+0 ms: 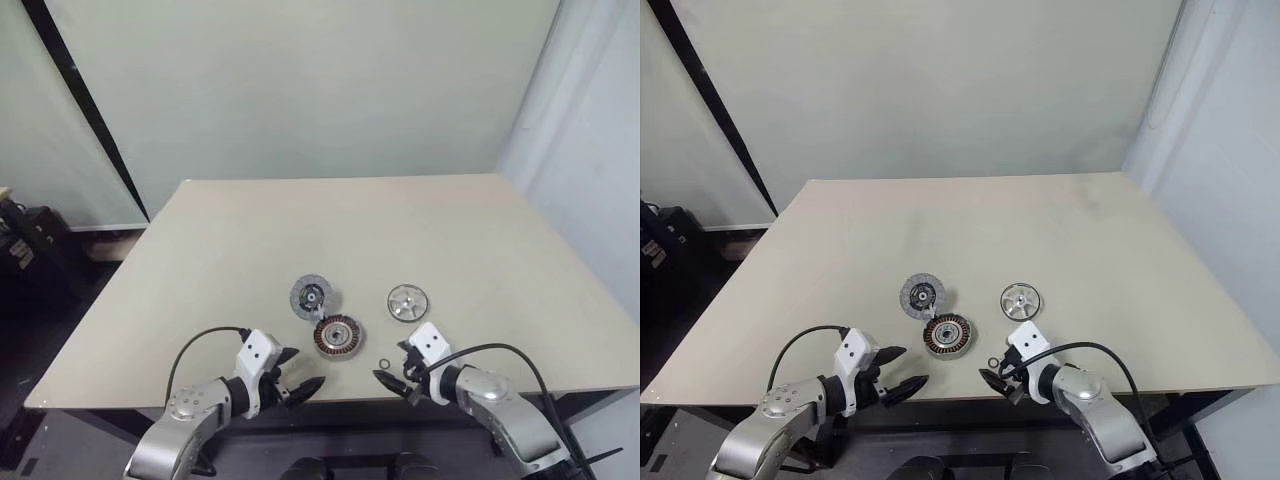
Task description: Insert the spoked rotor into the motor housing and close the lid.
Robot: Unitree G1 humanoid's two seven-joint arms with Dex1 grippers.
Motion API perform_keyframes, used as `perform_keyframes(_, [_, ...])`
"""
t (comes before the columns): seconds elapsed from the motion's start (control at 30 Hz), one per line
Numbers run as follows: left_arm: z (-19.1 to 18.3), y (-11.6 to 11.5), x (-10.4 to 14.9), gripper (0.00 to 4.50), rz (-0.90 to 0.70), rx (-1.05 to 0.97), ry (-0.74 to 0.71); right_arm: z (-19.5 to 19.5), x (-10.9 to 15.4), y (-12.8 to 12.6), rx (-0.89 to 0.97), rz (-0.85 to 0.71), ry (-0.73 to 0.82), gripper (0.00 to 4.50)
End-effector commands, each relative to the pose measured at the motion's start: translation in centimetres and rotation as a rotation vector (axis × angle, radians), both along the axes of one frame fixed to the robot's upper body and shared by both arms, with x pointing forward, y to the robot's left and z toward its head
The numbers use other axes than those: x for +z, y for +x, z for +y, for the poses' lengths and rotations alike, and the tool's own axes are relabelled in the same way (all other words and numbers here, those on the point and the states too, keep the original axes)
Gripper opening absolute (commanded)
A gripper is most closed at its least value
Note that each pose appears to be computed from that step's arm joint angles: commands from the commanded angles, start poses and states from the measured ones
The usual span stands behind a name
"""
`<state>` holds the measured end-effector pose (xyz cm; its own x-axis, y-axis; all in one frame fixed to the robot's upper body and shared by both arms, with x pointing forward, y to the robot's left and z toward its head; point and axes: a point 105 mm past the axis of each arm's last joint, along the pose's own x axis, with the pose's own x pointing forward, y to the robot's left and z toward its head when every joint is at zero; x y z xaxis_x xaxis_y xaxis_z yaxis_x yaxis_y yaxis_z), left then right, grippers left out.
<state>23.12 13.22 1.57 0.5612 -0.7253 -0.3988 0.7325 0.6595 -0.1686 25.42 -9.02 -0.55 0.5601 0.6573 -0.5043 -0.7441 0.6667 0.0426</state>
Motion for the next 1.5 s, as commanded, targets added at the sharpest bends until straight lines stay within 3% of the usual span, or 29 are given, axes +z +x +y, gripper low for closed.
perform_keyframes(0.03, [-0.6,-0.3,0.7,4.50,-0.037,-0.038,0.006,0.4,0.6,0.8,0.007,-0.053,-0.009,4.49])
perform_keyframes(0.37, [-0.5,-0.4,0.4,4.50,-0.032,-0.036,0.019,0.6,-0.2,1.1,0.001,-0.046,-0.014,4.49])
perform_keyframes(0.47, [-0.5,-0.3,0.3,4.50,-0.035,-0.036,0.022,0.7,-0.3,1.1,-0.001,-0.043,-0.012,3.96])
perform_keyframes(0.73, [-0.5,0.1,0.4,4.50,-0.046,-0.037,0.025,0.4,-0.5,1.1,-0.009,-0.034,-0.021,1.08])
perform_keyframes(0.8, [-0.5,0.2,0.4,4.50,-0.048,-0.037,0.025,0.3,-0.5,1.1,-0.014,-0.038,-0.021,0.67])
perform_keyframes(1.13, [0.0,0.8,0.5,4.50,-0.064,-0.012,0.024,1.4,2.6,2.9,-0.064,-0.111,0.104,0.68])
perform_keyframes(1.5, [1.4,1.9,1.0,4.50,-0.105,0.078,-0.012,5.8,5.2,4.7,0.079,-0.160,0.128,0.68])
